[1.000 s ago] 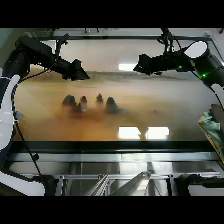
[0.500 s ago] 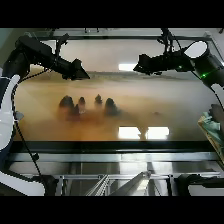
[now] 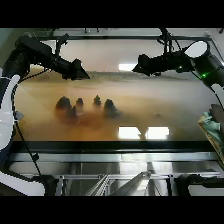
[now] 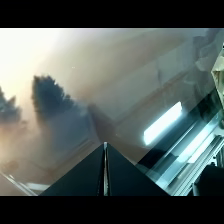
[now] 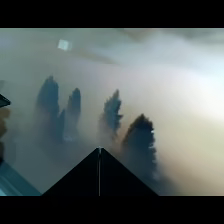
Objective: Fold the shirts.
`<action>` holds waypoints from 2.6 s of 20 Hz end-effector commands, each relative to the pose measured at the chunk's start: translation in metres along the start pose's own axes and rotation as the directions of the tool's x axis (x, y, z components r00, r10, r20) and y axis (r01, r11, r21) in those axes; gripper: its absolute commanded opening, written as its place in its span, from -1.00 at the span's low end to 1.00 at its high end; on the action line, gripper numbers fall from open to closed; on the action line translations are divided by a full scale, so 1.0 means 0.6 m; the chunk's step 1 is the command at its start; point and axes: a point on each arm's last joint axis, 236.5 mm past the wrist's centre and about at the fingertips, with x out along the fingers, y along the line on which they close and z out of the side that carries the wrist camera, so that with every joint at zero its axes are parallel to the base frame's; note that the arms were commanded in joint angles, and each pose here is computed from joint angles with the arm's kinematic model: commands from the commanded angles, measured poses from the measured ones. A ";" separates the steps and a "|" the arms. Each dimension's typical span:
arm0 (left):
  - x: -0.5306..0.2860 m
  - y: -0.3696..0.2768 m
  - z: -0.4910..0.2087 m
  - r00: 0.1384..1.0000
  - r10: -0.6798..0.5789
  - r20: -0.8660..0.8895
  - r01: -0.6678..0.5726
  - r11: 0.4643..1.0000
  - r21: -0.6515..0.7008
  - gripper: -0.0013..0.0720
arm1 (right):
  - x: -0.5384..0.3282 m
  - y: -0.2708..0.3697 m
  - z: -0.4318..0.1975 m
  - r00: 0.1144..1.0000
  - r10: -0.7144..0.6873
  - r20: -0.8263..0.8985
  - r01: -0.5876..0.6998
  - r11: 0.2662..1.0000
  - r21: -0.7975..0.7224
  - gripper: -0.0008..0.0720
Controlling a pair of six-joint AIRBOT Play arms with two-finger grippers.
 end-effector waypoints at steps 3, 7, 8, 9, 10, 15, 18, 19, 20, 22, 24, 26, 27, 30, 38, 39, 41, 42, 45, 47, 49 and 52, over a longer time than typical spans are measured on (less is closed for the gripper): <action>0.001 0.006 0.036 0.996 0.020 0.091 -0.020 1.000 0.001 -0.90 | -0.001 0.015 0.004 0.999 0.037 0.010 -0.037 0.999 0.021 -0.93; 0.000 0.008 0.084 0.977 0.044 0.211 -0.044 0.999 -0.001 -0.90 | 0.000 0.016 0.004 0.999 0.037 0.009 -0.038 0.999 0.021 -0.93; 0.001 0.005 0.091 0.973 0.041 0.229 -0.042 0.999 -0.001 -0.90 | 0.000 0.016 0.004 0.999 0.037 0.009 -0.038 0.999 0.021 -0.93; 0.000 -0.007 0.097 0.970 0.012 0.244 -0.011 1.000 -0.006 -0.90 | 0.000 0.016 0.004 0.999 0.037 0.010 -0.038 0.999 0.021 -0.93; -0.002 -0.013 0.100 0.968 0.000 0.250 0.003 1.000 -0.011 -0.91 | 0.000 0.016 0.004 0.999 0.037 0.010 -0.038 0.999 0.021 -0.93; -0.194 0.173 0.057 0.933 0.272 0.237 -0.208 0.943 -0.260 -0.95 | 0.000 0.016 0.004 0.999 0.037 0.010 -0.037 0.999 0.020 -0.93; -0.352 0.277 -0.008 0.866 0.379 0.326 -0.215 0.871 -0.442 -0.95 | 0.000 0.015 0.005 0.999 0.036 0.013 -0.036 0.999 -0.024 -0.93; -0.391 0.310 -0.044 0.850 0.408 0.332 -0.207 0.840 -0.502 -0.95 | 0.000 0.015 0.005 0.999 0.036 0.013 -0.036 0.999 -0.023 -0.93; -0.423 0.341 -0.078 0.833 0.435 0.341 -0.189 0.804 -0.564 -0.95 | 0.000 0.015 0.005 0.999 0.036 0.013 -0.036 0.999 -0.023 -0.93; -0.467 0.397 -0.142 0.808 0.475 0.349 -0.142 0.731 -0.667 -0.95 | 0.000 0.015 0.005 0.999 0.036 0.013 -0.036 0.999 -0.023 -0.93; -0.498 0.452 -0.192 0.779 0.520 0.350 -0.145 0.693 -0.706 -0.61 | 0.000 0.015 0.005 0.999 0.036 0.012 -0.036 0.999 -0.023 -0.93; -0.528 0.494 -0.214 0.739 0.566 0.365 -0.196 0.699 -0.687 0.99 | 0.000 0.015 0.003 0.999 0.037 0.009 -0.037 0.999 -0.024 -0.93; -0.553 0.520 -0.218 0.699 0.614 0.366 -0.259 0.694 -0.672 0.99 | 0.000 0.016 0.002 0.999 0.038 0.004 -0.038 0.999 -0.023 -0.93; -0.625 0.602 -0.266 0.563 0.806 0.184 -0.553 0.533 -0.641 0.99 | 0.000 0.017 -0.004 0.999 0.041 -0.009 -0.042 0.999 -0.023 -0.93; -0.604 0.709 -0.264 0.581 0.811 0.061 -0.624 0.493 -0.606 0.99 | 0.000 0.017 -0.004 0.999 0.041 -0.009 -0.041 0.999 -0.023 -0.93; -0.606 0.721 -0.269 0.572 0.819 0.046 -0.639 0.480 -0.601 0.99 | 0.000 0.017 -0.004 0.999 0.041 -0.009 -0.041 0.999 -0.023 -0.93; -0.590 0.738 -0.274 0.590 0.807 0.032 -0.632 0.486 -0.604 0.99 | 0.000 0.017 -0.003 0.999 0.041 -0.008 -0.041 0.999 -0.023 -0.93; -0.574 0.747 -0.281 0.610 0.792 0.014 -0.626 0.493 -0.605 0.99 | 0.000 0.017 -0.003 0.999 0.042 -0.008 -0.042 0.999 -0.022 -0.93; -0.529 0.767 -0.324 0.666 0.741 -0.085 -0.627 0.495 -0.602 0.99 | 0.000 0.018 -0.003 0.999 0.042 -0.008 -0.043 0.999 -0.021 -0.93; -0.508 0.772 -0.347 0.684 0.714 -0.149 -0.641 0.491 -0.590 0.99 | 0.000 0.022 -0.001 0.999 0.054 -0.002 -0.054 0.998 -0.015 -0.93; -0.495 0.766 -0.338 0.694 0.704 -0.154 -0.640 0.505 -0.579 0.23 | -0.001 0.025 0.002 0.998 0.061 0.004 -0.061 0.998 -0.010 -0.93; -0.465 0.734 -0.287 0.704 0.693 -0.156 -0.655 0.549 -0.519 -0.93 | -0.001 0.025 0.003 0.998 0.060 0.008 -0.060 0.998 -0.009 -0.93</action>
